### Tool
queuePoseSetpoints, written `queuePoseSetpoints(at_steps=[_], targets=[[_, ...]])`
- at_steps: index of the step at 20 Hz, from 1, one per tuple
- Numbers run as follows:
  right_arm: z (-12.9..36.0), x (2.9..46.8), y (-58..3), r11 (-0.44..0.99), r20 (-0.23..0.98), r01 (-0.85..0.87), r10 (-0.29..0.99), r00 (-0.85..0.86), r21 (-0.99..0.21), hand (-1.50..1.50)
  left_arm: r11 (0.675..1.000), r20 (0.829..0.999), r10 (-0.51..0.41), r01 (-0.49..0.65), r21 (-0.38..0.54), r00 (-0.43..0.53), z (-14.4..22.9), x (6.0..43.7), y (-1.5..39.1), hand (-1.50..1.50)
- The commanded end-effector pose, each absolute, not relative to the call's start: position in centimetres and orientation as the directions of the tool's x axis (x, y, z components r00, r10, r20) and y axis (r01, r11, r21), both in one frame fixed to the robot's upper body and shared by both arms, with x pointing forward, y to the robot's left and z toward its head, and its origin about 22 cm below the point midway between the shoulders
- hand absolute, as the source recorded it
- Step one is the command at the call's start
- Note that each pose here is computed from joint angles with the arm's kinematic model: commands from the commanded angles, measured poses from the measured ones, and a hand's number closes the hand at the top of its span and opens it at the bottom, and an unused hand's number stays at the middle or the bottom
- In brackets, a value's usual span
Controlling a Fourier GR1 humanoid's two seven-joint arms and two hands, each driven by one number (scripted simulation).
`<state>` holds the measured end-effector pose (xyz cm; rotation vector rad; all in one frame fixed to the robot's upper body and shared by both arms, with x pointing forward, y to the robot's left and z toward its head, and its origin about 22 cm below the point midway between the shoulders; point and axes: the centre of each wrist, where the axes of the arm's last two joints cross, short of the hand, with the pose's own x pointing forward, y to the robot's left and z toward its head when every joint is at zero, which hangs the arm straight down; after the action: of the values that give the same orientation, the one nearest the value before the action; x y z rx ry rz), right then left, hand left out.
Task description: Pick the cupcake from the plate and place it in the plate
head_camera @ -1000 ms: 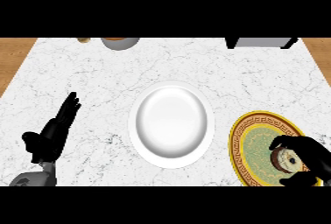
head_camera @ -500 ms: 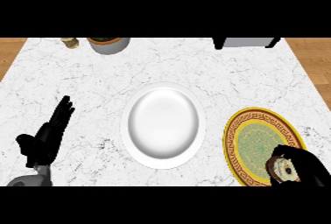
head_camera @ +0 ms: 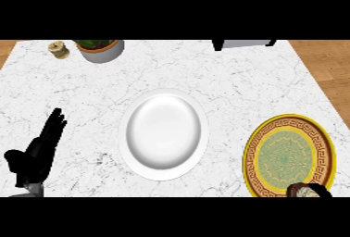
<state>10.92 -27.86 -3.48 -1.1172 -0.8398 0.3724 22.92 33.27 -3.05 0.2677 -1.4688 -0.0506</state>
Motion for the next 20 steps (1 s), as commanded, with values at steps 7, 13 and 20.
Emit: queuePoseSetpoints(at_steps=[7,13,20], targets=[[1.7,5.9,-20.4,0.268,0.441,0.354,0.631,0.639,-0.896,1.50,0.974,0.978,-0.190,-0.110,0.199,0.087,-3.0,22.4,32.6,0.00],[6.4,4.6,-18.2,0.144,0.459,0.510,0.682,0.570,-0.848,1.50,0.976,0.977,-0.197,-0.078,0.203,0.077,-3.1,22.4,32.8,0.00],[9.9,3.9,-13.9,0.175,0.506,0.560,0.690,0.518,-0.810,1.50,0.979,0.979,-0.194,-0.045,0.197,0.065,-1.8,23.1,33.1,0.00]])
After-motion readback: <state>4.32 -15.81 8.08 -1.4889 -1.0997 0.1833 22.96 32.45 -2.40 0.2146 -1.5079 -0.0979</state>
